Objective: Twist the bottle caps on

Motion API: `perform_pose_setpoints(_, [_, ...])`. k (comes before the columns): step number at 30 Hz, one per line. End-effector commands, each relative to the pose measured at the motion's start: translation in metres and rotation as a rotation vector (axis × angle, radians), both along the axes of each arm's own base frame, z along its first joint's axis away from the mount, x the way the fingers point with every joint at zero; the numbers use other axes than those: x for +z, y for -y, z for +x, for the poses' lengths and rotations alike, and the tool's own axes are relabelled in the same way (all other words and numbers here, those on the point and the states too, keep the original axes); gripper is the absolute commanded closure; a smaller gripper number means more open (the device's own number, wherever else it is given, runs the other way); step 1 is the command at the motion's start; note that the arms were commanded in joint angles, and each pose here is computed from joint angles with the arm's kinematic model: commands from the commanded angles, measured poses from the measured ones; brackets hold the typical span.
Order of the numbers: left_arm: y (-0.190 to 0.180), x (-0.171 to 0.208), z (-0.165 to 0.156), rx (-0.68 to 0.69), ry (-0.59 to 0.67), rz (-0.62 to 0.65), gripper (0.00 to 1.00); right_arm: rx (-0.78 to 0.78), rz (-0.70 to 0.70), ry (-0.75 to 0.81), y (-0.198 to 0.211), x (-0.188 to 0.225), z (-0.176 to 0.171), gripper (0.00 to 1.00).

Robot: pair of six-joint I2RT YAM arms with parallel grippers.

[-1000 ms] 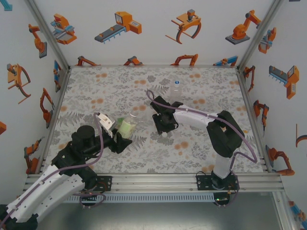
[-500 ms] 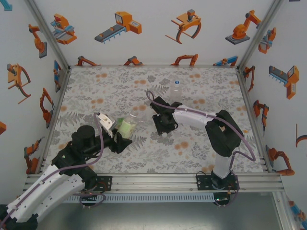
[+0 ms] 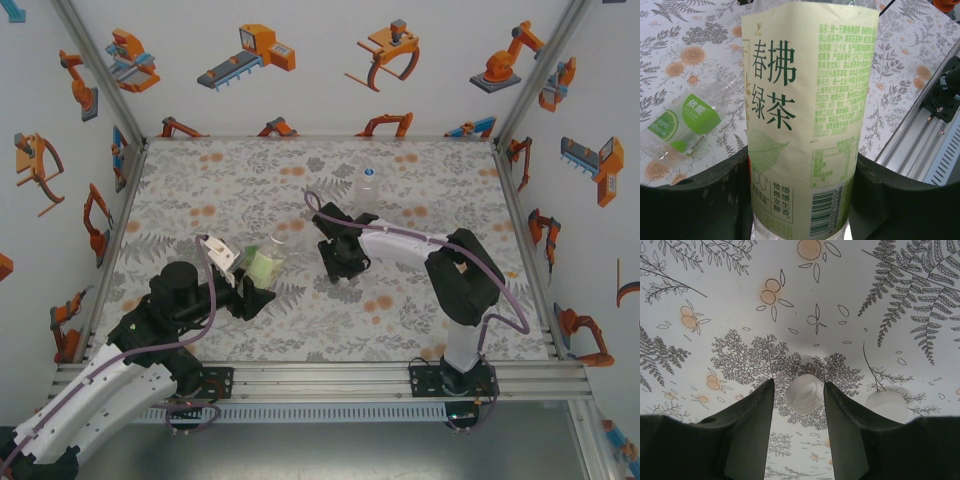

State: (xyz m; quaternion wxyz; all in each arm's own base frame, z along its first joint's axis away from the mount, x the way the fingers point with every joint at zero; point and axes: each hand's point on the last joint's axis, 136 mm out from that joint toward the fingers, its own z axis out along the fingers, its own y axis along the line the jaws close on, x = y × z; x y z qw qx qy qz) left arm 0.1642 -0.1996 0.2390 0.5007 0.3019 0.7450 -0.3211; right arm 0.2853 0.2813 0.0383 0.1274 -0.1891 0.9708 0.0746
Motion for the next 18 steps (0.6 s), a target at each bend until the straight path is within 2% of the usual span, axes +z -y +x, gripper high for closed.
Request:
perform_pose_setpoints(1, [-0.001,0.014,0.004,0.018,0.022,-0.037,1.0,-0.009,-0.04,-0.018,0.01,-0.012,-0.001,0.57])
perform_pose_setpoints(6, [-0.002,0.014,0.003,0.019,0.021,-0.036,1.0,-0.029,-0.024,-0.033,0.011,-0.016,-0.002,0.6])
perform_pose_setpoints(12, [-0.001,0.013,0.003,0.019,0.017,-0.033,1.0,-0.054,0.036,-0.038,0.008,-0.014,-0.002,0.75])
perform_pose_setpoints(15, [-0.001,0.013,0.003,0.019,0.016,-0.033,1.0,-0.079,0.133,-0.053,0.0,-0.008,-0.002,0.78])
perform_pose_setpoints(18, [-0.001,0.014,0.003,0.018,0.016,-0.036,1.0,-0.103,0.29,-0.078,-0.019,0.002,-0.002,0.81])
